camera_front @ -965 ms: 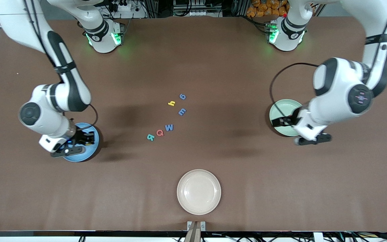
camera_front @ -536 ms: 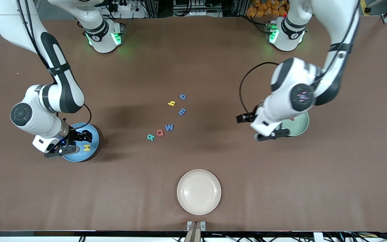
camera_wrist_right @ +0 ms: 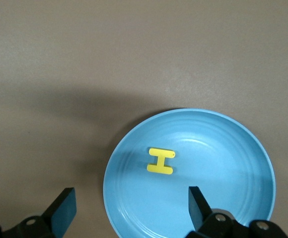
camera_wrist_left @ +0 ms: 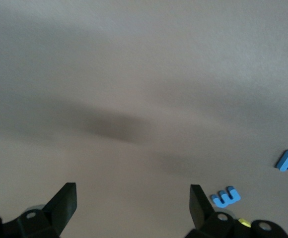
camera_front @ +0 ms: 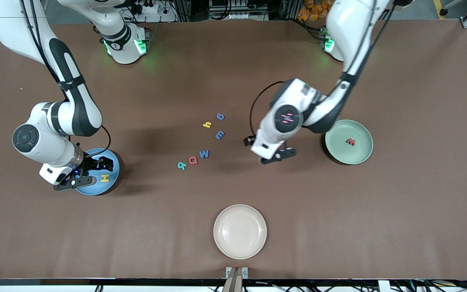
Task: Sort uppercase to blue plate, lowercase to green plate
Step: 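Release the H on the blue plate while the left gripper reaches letters, then grasp the blue letter with the left gripper while the right gripper withdraws, then carry the blue letter to the green plate with the left gripper, then release the blue letter on the green plate while the right gripper reaches letters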
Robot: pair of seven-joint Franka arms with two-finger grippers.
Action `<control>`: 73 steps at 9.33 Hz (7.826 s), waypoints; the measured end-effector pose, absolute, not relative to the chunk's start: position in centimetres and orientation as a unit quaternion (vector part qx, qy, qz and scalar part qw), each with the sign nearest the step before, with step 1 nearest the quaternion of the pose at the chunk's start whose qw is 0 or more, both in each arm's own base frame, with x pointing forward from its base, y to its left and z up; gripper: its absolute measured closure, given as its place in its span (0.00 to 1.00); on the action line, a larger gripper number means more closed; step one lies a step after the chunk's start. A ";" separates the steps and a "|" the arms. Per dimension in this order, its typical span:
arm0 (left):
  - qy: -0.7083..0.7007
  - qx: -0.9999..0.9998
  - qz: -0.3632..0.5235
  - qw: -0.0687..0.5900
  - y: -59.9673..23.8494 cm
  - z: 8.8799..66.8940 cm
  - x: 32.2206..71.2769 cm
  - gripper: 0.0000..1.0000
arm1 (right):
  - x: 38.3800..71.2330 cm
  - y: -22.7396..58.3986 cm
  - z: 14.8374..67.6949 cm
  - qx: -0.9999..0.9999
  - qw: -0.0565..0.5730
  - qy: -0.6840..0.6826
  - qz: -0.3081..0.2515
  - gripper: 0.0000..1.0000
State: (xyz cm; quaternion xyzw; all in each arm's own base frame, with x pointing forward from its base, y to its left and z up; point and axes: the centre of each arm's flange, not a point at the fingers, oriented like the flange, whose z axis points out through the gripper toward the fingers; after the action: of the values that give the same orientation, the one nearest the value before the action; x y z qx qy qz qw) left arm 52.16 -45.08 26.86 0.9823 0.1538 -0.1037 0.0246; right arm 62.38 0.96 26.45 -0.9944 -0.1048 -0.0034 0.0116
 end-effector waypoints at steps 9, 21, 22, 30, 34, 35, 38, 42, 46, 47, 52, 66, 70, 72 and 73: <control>0.350 0.935 -0.048 0.045 -54.8 19.6 50.5 0.00 | 62.3 1.0 26.4 -0.995 0.012 -0.104 -0.001 0.00; 0.335 0.940 -0.066 0.001 -58.4 16.4 44.8 0.09 | 62.1 -1.4 35.1 -0.999 0.020 -0.043 0.021 0.00; 0.339 0.938 -0.068 0.002 -58.4 16.4 44.8 0.09 | 61.8 -1.3 36.6 -0.999 0.021 -0.044 0.017 0.00; 0.384 0.921 -0.067 0.015 -59.5 16.9 44.5 0.13 | 60.1 -1.2 44.8 -0.998 0.008 -0.056 0.003 0.00; 0.389 0.919 -0.066 0.019 -59.6 16.6 44.6 0.27 | 58.8 -1.3 48.6 -0.998 0.006 -0.058 -0.010 0.00; 0.389 0.919 -0.065 0.020 -59.6 16.7 44.6 0.33 | 58.5 -1.5 49.4 -0.998 0.006 -0.057 -0.011 0.00; 0.388 0.919 -0.065 0.020 -59.7 16.9 44.7 0.47 | 58.1 -1.6 52.5 -0.998 0.006 -0.056 -0.011 0.00; 0.388 0.919 -0.066 0.019 -59.7 17.2 44.7 0.59 | 58.1 -2.4 53.4 -0.999 0.006 -0.050 -0.015 0.00; 0.397 0.915 -0.058 0.030 -58.5 17.8 47.0 0.59 | 58.1 -2.3 53.4 -0.999 0.006 -0.050 -0.014 0.00; 0.402 0.913 -0.053 0.042 -57.2 19.1 49.2 0.59 | 58.1 -2.2 53.3 -0.999 0.006 -0.051 -0.014 0.00; 0.374 0.920 -0.101 0.051 -47.6 29.1 57.8 0.59 | 58.6 -0.1 51.6 -0.998 0.007 -0.060 0.001 0.00; 0.165 0.967 -0.189 -0.040 -13.5 25.4 55.1 0.59 | 61.4 25.1 26.2 -0.986 0.002 -0.168 -0.013 0.00; 0.144 0.973 -0.168 -0.062 -10.8 19.8 50.2 0.59 | 60.1 28.4 22.5 -0.947 0.001 -0.322 -0.006 0.00; 0.142 0.975 -0.161 -0.058 -10.6 19.2 49.8 0.58 | 59.9 28.8 20.0 -0.922 0.003 -0.386 -0.003 0.00; 0.141 0.976 -0.157 -0.057 -10.7 19.3 50.0 0.51 | 59.7 29.1 19.5 -0.914 0.005 -0.406 0.001 0.00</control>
State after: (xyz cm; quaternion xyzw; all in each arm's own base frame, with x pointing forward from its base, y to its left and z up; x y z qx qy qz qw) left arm 49.96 -10.74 19.34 0.9758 0.1410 -0.1570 -0.0565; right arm 59.73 29.12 19.48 -0.9139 -0.4059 0.0008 0.0047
